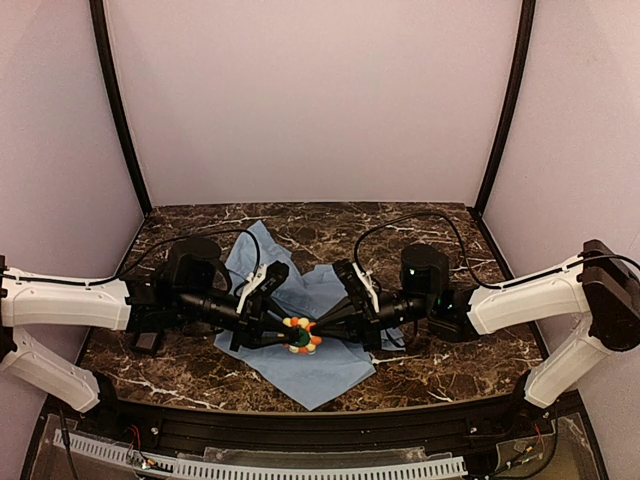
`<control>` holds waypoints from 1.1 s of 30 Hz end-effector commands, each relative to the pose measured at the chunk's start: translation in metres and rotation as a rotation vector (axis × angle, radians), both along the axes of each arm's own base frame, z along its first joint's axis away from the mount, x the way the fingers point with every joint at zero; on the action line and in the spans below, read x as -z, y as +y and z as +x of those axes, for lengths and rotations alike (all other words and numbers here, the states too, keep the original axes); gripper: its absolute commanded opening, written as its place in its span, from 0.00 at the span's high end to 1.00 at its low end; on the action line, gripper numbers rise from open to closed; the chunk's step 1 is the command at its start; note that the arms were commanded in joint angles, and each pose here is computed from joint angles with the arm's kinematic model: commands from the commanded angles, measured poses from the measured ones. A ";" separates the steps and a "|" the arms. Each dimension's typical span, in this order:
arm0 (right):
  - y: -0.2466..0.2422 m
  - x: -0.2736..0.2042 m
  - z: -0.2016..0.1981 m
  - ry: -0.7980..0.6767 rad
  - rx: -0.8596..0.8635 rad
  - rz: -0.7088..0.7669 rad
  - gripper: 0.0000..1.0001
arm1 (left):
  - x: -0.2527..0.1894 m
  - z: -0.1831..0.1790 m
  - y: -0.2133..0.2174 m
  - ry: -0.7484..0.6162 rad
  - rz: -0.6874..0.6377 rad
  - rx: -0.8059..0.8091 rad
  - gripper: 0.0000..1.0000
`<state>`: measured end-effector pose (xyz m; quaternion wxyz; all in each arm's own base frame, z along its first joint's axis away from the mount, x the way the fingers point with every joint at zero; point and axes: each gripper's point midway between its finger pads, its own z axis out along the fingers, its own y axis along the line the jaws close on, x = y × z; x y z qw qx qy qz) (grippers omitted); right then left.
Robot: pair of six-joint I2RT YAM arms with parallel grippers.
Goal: Remove the brooch from the garment
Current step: Pass from the right arm to the left
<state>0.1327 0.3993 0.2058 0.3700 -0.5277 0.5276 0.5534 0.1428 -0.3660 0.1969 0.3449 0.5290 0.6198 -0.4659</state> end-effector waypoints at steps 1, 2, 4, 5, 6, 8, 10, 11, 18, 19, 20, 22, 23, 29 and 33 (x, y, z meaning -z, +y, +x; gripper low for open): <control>0.004 -0.007 -0.001 -0.004 -0.002 0.012 1.00 | -0.013 0.000 0.001 -0.035 -0.024 -0.010 0.78; 0.004 -0.007 -0.001 -0.004 0.000 0.013 1.00 | -0.013 0.001 0.001 -0.035 -0.024 -0.011 0.78; 0.003 -0.007 -0.001 -0.005 0.002 0.013 1.00 | -0.014 0.000 0.001 -0.036 -0.024 -0.009 0.80; 0.003 -0.007 -0.001 -0.005 0.005 0.014 1.00 | -0.014 0.000 0.001 -0.035 -0.025 -0.009 0.80; 0.002 -0.007 -0.001 -0.006 0.007 0.014 1.00 | -0.014 0.000 0.001 -0.034 -0.025 -0.007 0.81; 0.001 -0.007 -0.001 -0.005 0.010 0.014 1.00 | -0.014 0.000 0.001 -0.032 -0.025 -0.005 0.83; 0.001 -0.008 -0.001 -0.009 0.017 0.016 1.00 | -0.014 -0.001 0.001 -0.031 -0.024 -0.004 0.85; 0.000 -0.008 -0.001 -0.010 0.019 0.016 1.00 | -0.013 -0.001 0.001 -0.029 -0.024 -0.004 0.85; -0.002 -0.009 0.000 -0.016 0.035 0.023 1.00 | -0.014 -0.001 0.002 -0.031 -0.025 -0.004 0.84; -0.003 -0.010 -0.001 -0.017 0.036 0.024 1.00 | -0.015 -0.001 0.002 -0.032 -0.025 -0.006 0.82; -0.003 -0.010 -0.001 -0.017 0.036 0.024 1.00 | -0.015 -0.001 0.002 -0.033 -0.026 -0.006 0.79; -0.004 -0.009 -0.001 -0.017 0.038 0.024 1.00 | -0.016 -0.001 0.002 -0.038 -0.028 -0.008 0.76; -0.004 -0.009 -0.001 -0.017 0.039 0.025 1.00 | -0.016 -0.001 0.003 -0.039 -0.029 -0.009 0.75; -0.004 -0.009 -0.001 -0.014 0.043 0.024 1.00 | -0.016 0.000 0.003 -0.042 -0.029 -0.014 0.81; -0.005 -0.010 -0.001 -0.015 0.045 0.026 1.00 | -0.015 0.000 0.003 -0.040 -0.027 -0.011 0.92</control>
